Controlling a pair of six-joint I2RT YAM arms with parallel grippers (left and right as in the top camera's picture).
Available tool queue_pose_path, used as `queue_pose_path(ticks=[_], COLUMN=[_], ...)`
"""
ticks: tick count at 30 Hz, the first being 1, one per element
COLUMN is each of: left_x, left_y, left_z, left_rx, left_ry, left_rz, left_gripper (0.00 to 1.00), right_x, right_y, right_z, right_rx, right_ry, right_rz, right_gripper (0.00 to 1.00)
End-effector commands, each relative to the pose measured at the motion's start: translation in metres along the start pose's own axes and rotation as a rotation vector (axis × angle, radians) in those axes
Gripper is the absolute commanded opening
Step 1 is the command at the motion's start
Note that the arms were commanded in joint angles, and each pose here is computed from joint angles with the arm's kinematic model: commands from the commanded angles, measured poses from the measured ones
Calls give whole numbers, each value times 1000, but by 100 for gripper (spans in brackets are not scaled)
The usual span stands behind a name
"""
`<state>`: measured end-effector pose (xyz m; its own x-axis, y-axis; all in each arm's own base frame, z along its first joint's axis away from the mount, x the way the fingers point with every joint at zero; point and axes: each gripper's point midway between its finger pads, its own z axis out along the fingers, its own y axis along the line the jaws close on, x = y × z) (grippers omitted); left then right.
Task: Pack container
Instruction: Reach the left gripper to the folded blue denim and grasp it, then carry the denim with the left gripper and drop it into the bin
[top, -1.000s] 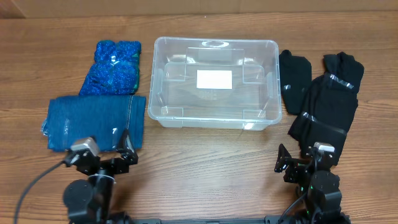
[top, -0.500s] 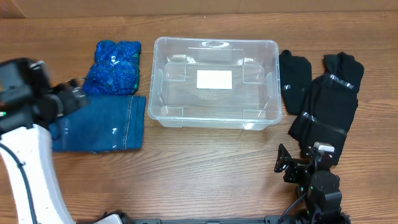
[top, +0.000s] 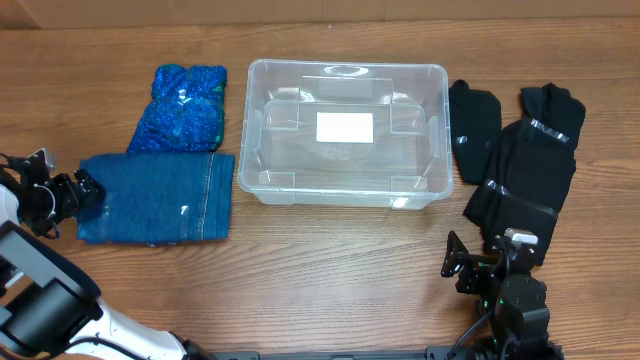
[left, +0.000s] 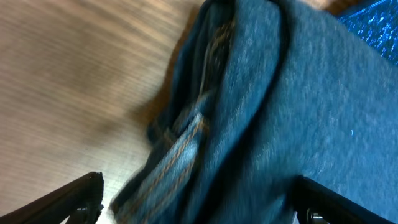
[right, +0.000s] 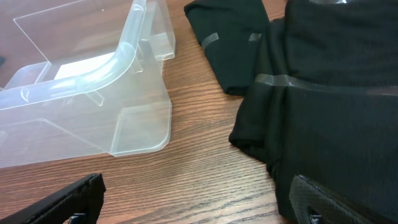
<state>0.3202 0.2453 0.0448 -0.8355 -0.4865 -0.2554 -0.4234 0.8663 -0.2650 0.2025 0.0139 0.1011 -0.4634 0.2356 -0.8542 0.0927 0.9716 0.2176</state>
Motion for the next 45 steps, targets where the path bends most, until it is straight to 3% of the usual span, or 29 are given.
queue_pose_path(ticks=[1, 4, 6, 7, 11, 15, 20, 23, 28, 31, 32, 34, 39, 40, 42, 43, 45], left_x=[-4, 4, 10, 9, -19, -54, -23, -4, 4, 11, 14, 30, 69, 73, 71, 67, 49], left_y=[-14, -15, -18, -22, -55, -142, -239, -282, -387, -470, -486, -528, -555, -555, -551, -545, -513], left_z=[23, 45, 51, 47, -18, -154, -303, -335, -303, -267, -253, -181, -84, -72, -70, -73, -89], left_rx=[139, 153, 162, 179, 273, 601, 737, 752, 664, 735, 739, 673, 523, 501, 485, 472, 415], left_ry=[-11, 37, 74, 73, 33, -152, -380, -426, -373, -322, -295, -178, -52, -51, -84, -106, -155], left_rz=[27, -23, -113, -154, -193, -113, 60, 102, -31, 22, 15, -56, -43, 2, 144, 225, 365], left_gripper=[93, 46, 4, 4, 4, 4, 4, 4, 4, 4, 4, 4, 4, 8, 50, 63, 81], right_x=[5, 5, 5, 5, 5, 5, 5, 5, 5, 5, 5, 5, 5, 5, 5, 5, 5], right_y=[-3, -3, -3, -3, -3, -3, -3, -3, -3, -3, -3, -3, -3, -3, -3, -3, -3], right_z=[3, 3, 3, 3, 3, 3, 3, 3, 3, 3, 3, 3, 3, 3, 3, 3, 3], right_rx=[9, 9, 9, 9, 9, 9, 9, 9, 9, 9, 9, 9, 9, 9, 9, 9, 9], right_ry=[5, 5, 5, 5, 5, 5, 5, 5, 5, 5, 5, 5, 5, 5, 5, 5, 5], right_rz=[-1, 0, 0, -1, -1, -1, -1, -1, -1, -1, 0, 0, -1, -1, -1, -1, 0], right_gripper=[100, 100, 100, 100, 100, 100, 100, 100, 100, 100, 100, 100, 100, 100, 100, 100, 100])
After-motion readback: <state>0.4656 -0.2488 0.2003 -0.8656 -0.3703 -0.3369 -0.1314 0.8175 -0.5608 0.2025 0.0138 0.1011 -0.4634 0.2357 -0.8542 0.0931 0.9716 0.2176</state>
